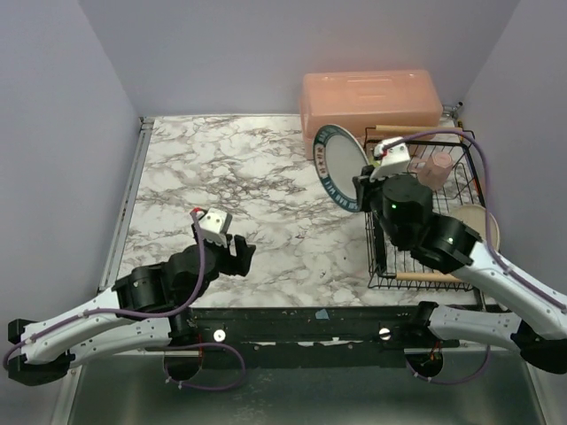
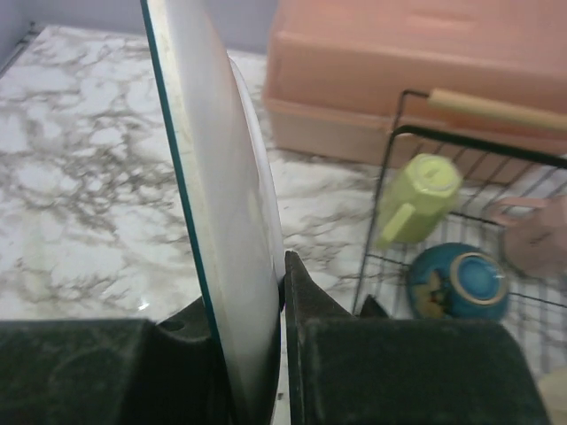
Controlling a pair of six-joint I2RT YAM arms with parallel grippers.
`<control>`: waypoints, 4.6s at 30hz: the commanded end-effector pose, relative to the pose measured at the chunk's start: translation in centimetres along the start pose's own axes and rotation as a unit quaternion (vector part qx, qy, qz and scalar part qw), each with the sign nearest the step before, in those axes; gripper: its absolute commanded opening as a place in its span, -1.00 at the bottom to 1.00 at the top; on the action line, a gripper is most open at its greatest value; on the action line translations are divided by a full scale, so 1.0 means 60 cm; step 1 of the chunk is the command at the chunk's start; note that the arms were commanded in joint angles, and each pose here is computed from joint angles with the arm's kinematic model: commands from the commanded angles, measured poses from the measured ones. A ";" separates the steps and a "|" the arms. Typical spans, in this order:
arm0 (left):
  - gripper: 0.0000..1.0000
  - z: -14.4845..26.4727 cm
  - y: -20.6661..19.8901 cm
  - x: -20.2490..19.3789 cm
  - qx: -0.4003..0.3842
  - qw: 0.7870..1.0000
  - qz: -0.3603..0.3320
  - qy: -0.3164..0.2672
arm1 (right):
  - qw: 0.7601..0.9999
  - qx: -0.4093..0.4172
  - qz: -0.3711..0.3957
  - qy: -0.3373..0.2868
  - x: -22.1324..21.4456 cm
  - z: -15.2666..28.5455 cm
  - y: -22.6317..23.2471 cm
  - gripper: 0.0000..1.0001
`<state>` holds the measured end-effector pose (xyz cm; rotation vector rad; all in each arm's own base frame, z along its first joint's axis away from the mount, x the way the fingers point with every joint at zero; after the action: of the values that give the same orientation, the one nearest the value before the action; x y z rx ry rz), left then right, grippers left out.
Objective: Load the mixed dishes into the dish rack
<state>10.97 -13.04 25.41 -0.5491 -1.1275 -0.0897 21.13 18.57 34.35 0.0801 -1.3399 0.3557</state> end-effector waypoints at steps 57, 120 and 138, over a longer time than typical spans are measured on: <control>0.62 -0.051 -0.051 0.098 0.006 0.959 -0.278 -0.048 | 0.888 -0.147 0.224 0.373 -0.212 0.054 -0.211 -0.99; 0.62 -0.083 -0.027 0.047 0.019 0.955 -0.294 -0.020 | 0.887 -0.117 0.194 0.401 -0.264 0.057 -0.191 0.46; 0.61 -0.093 -0.027 0.041 0.033 0.953 -0.301 -0.008 | 0.898 -0.180 0.196 0.351 -0.246 0.087 -0.220 0.29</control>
<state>15.93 -16.47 26.32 -0.1317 -1.2707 -0.5864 17.36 2.20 22.96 -0.5452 -0.6384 0.4405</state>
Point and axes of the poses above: each gripper's point midway between its finger pads, its own z axis back along the fingers, its own y axis along the line the jaws close on, x = y × z, the point moved 6 cm from there along z, back along the fingers, and after that the axes turned 10 degrees about z, right-handed, at the moved point
